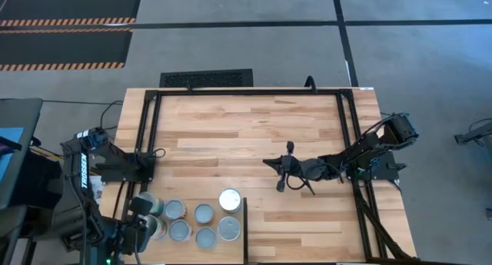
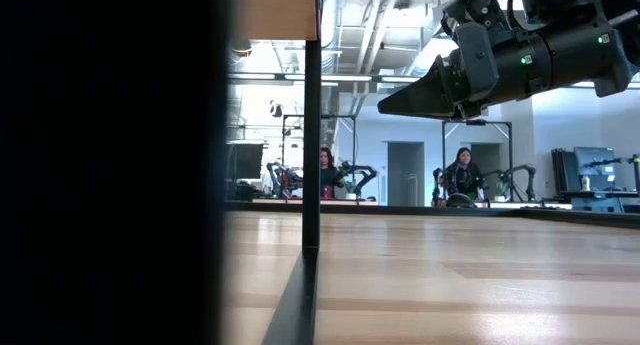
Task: Pick and place cans onto a shelf
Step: Put the canned tomatoes on the shelf, then return to Home Position
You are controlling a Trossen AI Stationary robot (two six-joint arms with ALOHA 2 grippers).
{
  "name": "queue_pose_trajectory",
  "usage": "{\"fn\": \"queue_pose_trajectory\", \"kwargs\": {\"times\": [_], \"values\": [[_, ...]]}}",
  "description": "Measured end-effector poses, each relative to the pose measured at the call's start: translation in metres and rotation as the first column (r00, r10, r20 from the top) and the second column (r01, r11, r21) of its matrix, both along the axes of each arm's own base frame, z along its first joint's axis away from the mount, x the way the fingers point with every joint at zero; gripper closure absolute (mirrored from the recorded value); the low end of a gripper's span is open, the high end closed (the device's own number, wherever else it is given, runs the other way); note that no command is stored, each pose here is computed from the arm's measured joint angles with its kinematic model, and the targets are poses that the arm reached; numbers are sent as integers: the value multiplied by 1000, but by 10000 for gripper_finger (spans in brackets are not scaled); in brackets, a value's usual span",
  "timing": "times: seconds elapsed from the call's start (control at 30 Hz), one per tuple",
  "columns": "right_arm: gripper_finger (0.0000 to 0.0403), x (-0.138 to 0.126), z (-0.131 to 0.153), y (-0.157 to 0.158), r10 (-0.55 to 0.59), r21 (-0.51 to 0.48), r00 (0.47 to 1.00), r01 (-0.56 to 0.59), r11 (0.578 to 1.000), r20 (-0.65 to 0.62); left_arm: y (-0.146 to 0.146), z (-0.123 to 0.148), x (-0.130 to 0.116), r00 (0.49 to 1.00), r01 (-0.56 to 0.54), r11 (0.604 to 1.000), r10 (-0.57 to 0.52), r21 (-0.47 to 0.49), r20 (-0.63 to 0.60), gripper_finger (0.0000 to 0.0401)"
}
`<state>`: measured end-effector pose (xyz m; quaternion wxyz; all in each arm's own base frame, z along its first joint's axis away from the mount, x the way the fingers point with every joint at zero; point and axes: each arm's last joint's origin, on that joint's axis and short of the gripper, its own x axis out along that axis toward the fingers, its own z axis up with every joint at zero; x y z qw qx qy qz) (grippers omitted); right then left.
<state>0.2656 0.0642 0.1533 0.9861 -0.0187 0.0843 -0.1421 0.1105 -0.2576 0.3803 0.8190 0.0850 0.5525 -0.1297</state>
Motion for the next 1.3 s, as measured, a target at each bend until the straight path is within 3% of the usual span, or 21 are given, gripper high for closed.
{"fn": "queue_pose_trajectory", "kwargs": {"times": [0.23, 0.5, 0.6, 0.83, 1.03, 1.3], "values": [[394, 0, 0, 0, 1, -4, 1000, -1, 1000, -1, 11, 8, 3, 1000, -1, 1000, 1, -15, 20, 278], [394, 0, 0, 0, 1, -3, 1000, -1, 1000, -1, 33, 21, 5, 997, -5, 1000, 5, 0, 82, 275], [394, 0, 0, 0, 2, -3, 1000, -2, 1000, -1, 44, 25, 3, 994, -29, 999, 26, 26, 104, 295], [394, 0, 0, 0, 4, -14, 1000, -4, 1000, -5, 56, 31, 6, 987, -19, 999, 11, 47, 158, 393], [394, 0, 0, 0, 5, -18, 1000, -5, 1000, -7, 63, 32, 24, 969, 16, 990, -50, 139, 243, 400], [394, 0, 0, 0, 9, -26, 1000, -9, 1000, -10, 56, 30, 53, 939, 158, 985, -170, 65, 298, 401]]}}
